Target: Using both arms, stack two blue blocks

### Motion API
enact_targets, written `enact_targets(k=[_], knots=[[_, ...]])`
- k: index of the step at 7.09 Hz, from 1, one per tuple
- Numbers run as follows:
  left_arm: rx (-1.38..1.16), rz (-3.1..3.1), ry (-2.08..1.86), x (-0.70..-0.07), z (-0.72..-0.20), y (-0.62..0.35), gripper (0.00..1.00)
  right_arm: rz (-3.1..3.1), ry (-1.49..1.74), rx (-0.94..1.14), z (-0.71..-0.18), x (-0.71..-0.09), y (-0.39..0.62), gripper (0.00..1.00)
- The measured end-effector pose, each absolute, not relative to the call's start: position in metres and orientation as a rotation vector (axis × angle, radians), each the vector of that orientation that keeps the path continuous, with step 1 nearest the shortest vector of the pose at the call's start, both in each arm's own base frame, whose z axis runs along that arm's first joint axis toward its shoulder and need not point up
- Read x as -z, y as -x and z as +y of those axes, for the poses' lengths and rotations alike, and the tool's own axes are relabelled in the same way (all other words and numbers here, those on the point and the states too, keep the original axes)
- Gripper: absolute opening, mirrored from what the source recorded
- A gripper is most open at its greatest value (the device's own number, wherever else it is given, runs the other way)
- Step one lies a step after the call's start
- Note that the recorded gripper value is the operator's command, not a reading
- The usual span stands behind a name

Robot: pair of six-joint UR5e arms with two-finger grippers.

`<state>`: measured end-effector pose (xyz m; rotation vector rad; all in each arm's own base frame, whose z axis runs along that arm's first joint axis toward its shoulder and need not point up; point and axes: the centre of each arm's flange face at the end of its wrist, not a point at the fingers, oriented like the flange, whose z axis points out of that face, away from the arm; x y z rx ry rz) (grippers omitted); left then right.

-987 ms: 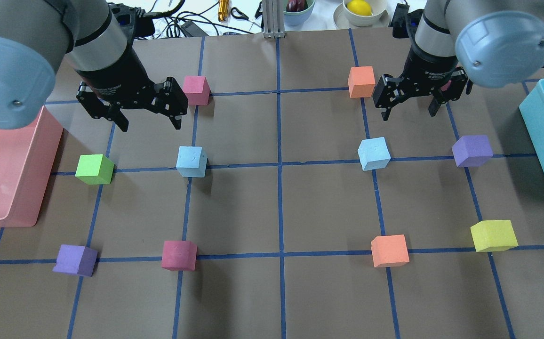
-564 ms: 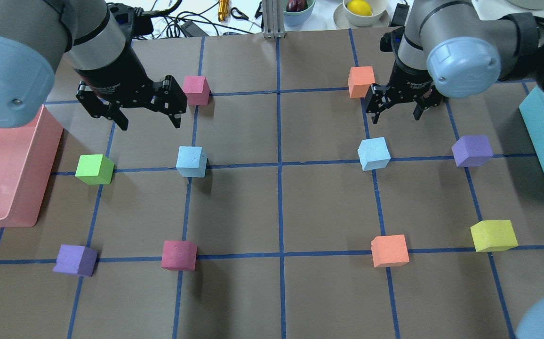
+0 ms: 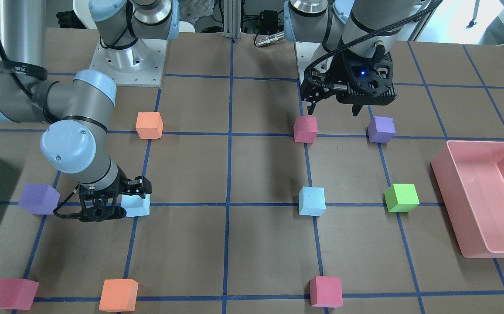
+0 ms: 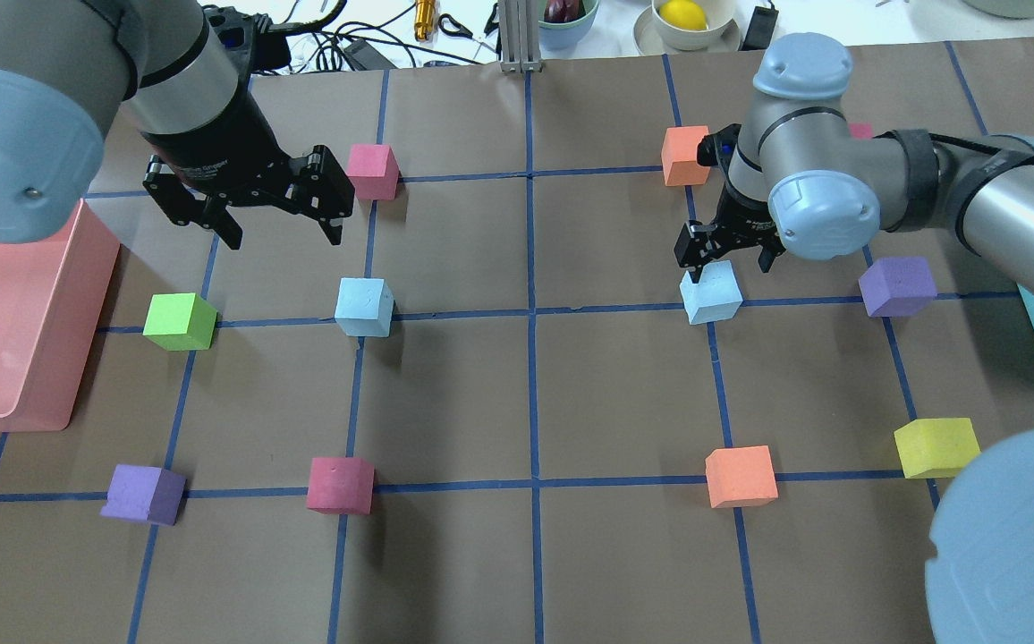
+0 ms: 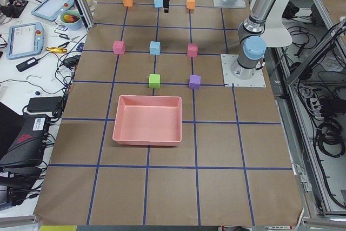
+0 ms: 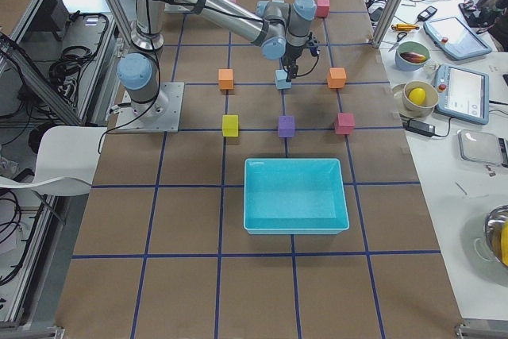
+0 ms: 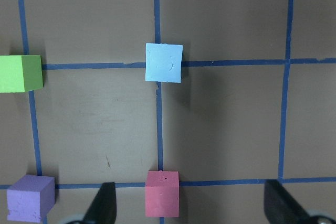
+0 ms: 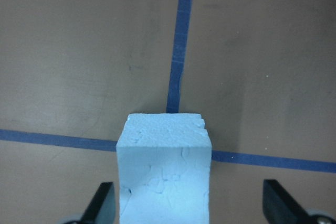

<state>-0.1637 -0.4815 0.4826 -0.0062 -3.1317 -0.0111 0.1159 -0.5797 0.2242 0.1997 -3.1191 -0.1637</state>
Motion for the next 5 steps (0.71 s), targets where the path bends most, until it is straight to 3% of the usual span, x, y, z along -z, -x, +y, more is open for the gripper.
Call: enact_targets(k=[3,4,5], knots=[[0.010,-3.132,0.006,-0.482,-0.482,0.164,1.00,-3.133,-0.209,0.207,-0.579,-0.200,-0.119,0.99],[0.011,-3.132,0.006,-0.482,-0.482,0.164,1.00,-3.144,-0.213,0.196,-0.581,-0.198,-0.120,0.46],[0.012,-3.132,0.006,-0.482,-0.481,0.164,1.00,-3.150,-0.217,0.163,-0.583,-0.197,-0.121,0.00]])
